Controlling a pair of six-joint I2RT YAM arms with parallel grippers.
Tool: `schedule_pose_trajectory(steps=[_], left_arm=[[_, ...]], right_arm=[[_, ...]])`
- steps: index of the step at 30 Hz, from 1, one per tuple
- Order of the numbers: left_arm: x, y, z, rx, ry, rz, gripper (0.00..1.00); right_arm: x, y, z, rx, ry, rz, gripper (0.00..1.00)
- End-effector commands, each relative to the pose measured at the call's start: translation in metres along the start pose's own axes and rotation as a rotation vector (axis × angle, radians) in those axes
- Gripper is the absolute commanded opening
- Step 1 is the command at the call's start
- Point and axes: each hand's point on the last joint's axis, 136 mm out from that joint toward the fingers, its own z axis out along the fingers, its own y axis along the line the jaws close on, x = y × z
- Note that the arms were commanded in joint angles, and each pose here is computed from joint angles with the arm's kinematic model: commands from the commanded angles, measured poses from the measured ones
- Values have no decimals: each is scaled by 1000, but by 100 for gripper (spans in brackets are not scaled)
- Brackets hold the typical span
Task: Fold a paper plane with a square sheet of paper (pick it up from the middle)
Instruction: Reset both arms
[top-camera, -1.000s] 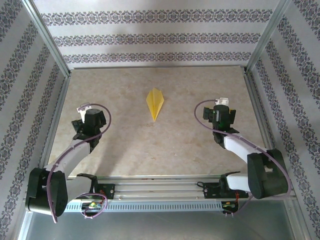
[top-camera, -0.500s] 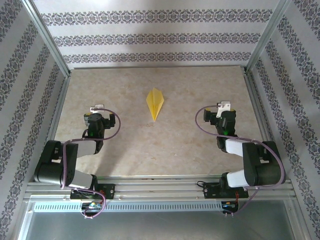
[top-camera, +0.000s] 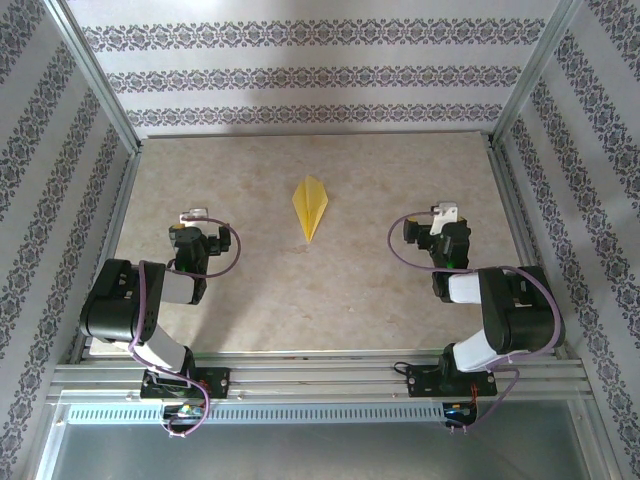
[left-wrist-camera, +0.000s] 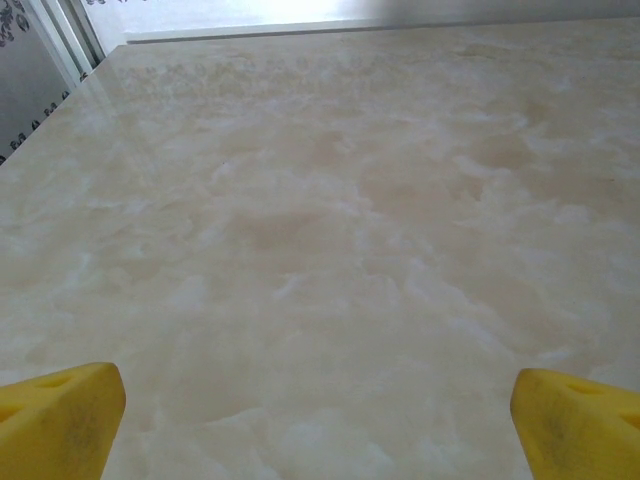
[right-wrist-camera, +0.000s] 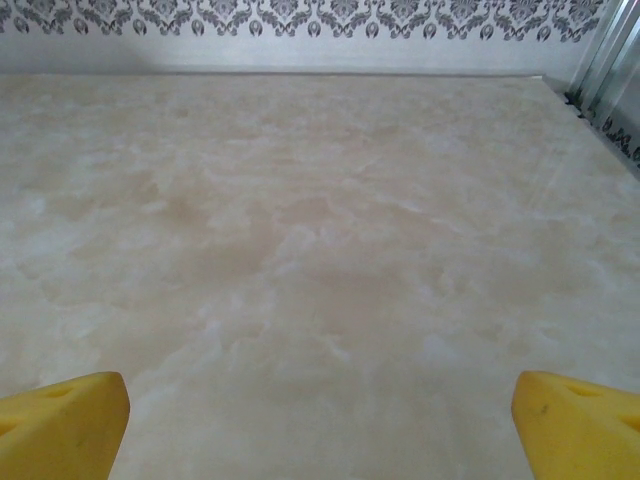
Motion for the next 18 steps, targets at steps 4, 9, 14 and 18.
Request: schedule_pose_trajectory(steps=[4, 9, 14, 18], left_arm=[[-14, -2, -3, 30, -79, -21, 99], [-17, 4, -1, -14, -80, -35, 99], [-13, 5, 1, -19, -44, -36, 99], [-12, 3, 2, -4, -43, -32, 99]], right_arm=[[-9, 0, 4, -12, -24, 14, 98], [-9, 0, 4, -13, -24, 13, 98], [-9, 0, 4, -13, -24, 13, 98], [-9, 0, 4, -12, -24, 13, 98]])
